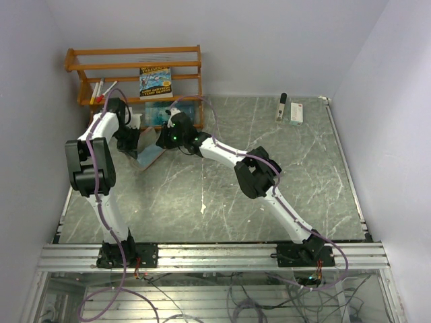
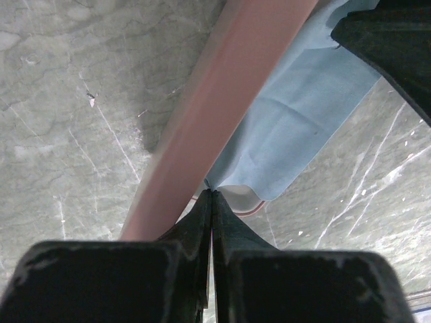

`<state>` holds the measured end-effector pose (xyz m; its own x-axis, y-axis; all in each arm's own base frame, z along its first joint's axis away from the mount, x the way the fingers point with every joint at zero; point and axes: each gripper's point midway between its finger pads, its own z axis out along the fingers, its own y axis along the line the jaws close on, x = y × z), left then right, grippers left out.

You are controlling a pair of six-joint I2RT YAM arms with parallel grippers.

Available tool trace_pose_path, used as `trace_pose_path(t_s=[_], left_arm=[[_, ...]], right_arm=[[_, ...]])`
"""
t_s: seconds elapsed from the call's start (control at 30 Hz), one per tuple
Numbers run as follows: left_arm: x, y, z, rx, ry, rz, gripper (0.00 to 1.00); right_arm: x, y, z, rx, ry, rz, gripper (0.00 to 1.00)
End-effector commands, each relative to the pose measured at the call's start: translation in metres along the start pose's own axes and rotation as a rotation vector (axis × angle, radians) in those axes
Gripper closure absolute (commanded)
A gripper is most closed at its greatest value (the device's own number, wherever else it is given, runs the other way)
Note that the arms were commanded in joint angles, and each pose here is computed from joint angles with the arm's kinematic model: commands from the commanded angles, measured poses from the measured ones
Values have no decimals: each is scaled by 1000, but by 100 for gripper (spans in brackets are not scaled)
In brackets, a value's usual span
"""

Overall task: Organize the sunglasses
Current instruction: Place the glasses cleaning cloth in the sunglasses case.

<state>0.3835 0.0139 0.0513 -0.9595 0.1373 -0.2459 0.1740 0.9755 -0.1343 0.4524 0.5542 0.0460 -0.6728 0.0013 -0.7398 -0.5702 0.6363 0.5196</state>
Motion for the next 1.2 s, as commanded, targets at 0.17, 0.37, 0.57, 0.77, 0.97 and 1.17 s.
trace_pose_path(t_s=[0.17, 0.37, 0.57, 0.77, 0.97, 1.17], left_arm=[[-10, 7, -24, -64, -108, -6, 91], [-3, 6, -25, -73, -109, -5, 88], [12, -2, -15, -28, -81, -11, 79], [20, 0, -1, -29, -51, -19, 67], [10, 3, -13, -60, -106, -15, 64], [-6, 4, -44, -102, -198, 15, 53]], right_arm=[[-9, 7, -7, -13, -26, -46, 63], [-24, 16, -17, -18, -64, -55, 50], [-34, 23, -23, -33, -88, -47, 46], [-31, 24, -25, -35, -78, -40, 46], [-42, 22, -45, 8, -119, -67, 48], [-68, 12, -86, 85, -143, -46, 56]])
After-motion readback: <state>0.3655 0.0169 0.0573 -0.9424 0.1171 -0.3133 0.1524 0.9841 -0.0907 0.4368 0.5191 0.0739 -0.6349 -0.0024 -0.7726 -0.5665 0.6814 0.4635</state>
